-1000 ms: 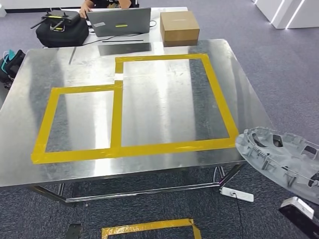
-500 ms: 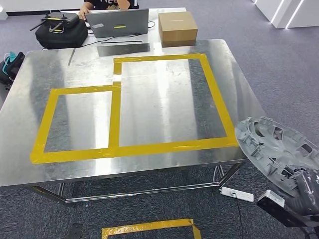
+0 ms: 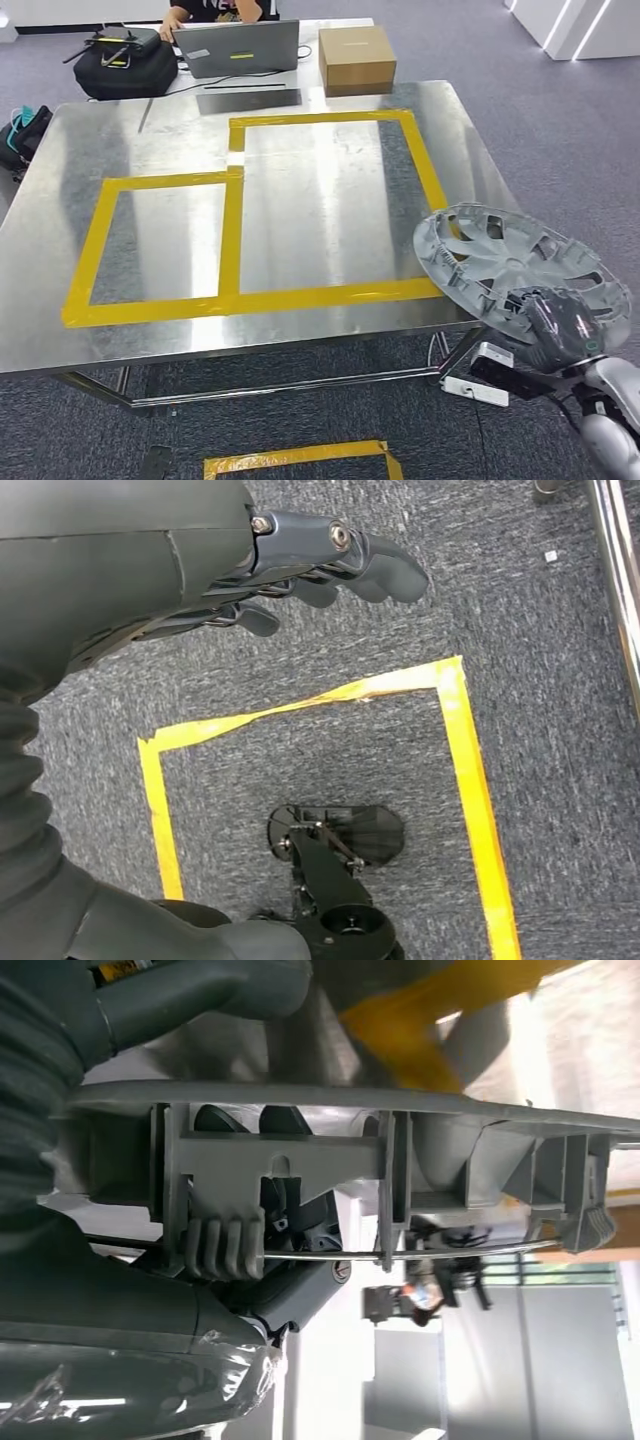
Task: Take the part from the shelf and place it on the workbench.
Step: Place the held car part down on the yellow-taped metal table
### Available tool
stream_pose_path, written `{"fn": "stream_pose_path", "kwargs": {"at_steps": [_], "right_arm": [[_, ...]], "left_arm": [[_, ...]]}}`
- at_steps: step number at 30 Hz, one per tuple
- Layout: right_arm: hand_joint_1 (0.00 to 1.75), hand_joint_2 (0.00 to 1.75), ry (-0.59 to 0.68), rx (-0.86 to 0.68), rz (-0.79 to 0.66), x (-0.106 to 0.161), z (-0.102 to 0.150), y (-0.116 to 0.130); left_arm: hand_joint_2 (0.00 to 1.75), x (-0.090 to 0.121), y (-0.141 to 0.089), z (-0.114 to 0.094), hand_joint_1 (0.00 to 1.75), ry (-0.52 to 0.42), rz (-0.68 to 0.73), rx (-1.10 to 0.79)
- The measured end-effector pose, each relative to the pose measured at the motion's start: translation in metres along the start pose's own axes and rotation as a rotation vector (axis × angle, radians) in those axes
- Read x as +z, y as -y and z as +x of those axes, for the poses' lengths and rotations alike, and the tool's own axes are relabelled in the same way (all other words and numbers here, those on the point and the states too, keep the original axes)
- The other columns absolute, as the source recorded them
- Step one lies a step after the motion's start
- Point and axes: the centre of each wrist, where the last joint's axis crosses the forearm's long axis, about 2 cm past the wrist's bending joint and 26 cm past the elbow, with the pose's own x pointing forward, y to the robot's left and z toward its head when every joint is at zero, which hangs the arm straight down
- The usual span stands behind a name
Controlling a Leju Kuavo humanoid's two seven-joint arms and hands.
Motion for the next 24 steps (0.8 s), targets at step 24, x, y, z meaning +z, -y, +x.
{"fn": "stream_pose_path", "kwargs": {"at_steps": [24], "right_arm": [[1.75,1.75,0.235,0.120,0.399,-0.094,-0.017,0.020]], "left_arm": [[1.75,-0.002,-0.006,-0.001,0.00,-0.005,0.003,-0.033]]}}
